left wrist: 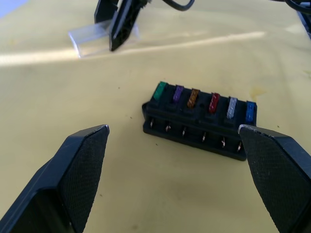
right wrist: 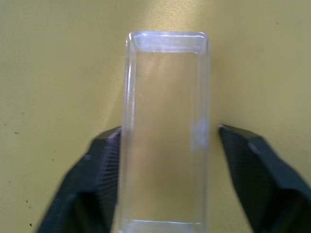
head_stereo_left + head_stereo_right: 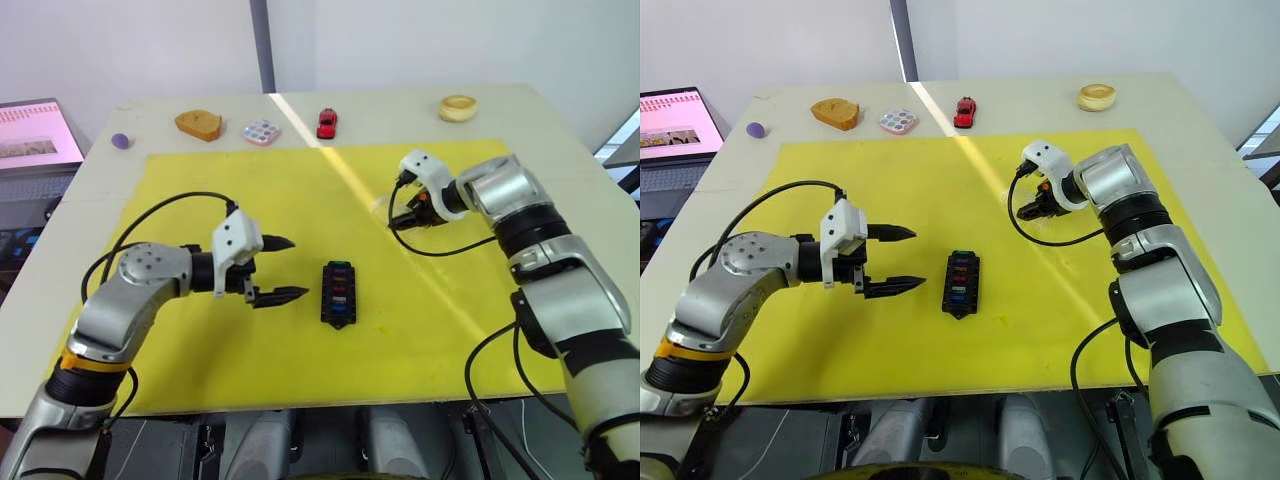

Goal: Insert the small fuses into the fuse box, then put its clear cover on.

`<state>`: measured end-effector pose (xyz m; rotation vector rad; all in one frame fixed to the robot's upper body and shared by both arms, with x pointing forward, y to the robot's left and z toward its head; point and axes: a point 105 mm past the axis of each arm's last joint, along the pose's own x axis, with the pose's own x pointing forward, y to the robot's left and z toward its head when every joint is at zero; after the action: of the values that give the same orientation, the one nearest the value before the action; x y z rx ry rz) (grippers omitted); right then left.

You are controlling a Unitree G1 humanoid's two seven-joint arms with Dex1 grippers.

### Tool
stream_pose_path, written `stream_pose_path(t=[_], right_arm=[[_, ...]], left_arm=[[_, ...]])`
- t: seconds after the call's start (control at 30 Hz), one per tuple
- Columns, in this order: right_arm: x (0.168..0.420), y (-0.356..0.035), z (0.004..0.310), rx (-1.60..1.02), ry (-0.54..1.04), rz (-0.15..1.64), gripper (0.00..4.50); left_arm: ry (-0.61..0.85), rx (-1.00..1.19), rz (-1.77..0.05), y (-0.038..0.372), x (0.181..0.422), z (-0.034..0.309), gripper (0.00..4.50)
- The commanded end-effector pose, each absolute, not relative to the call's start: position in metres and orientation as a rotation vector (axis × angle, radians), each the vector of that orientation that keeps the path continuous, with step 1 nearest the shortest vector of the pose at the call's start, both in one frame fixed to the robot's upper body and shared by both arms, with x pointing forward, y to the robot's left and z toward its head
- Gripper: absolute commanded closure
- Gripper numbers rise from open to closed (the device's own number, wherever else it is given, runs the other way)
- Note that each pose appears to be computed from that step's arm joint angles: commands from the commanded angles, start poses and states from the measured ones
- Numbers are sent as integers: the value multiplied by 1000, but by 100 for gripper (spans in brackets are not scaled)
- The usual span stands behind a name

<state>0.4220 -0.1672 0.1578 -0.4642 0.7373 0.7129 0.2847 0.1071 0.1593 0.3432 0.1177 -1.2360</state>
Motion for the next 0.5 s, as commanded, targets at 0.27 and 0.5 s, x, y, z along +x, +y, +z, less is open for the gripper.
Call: stream_pose_path(t=[0.27, 0.5], right_arm=[[412, -153, 197, -461, 618, 756, 282], [385, -144, 201, -419, 614, 772, 282]], left_arm=[[176, 311, -1191, 105, 243, 138, 0], [187, 253, -1088, 81, 219, 113, 0]])
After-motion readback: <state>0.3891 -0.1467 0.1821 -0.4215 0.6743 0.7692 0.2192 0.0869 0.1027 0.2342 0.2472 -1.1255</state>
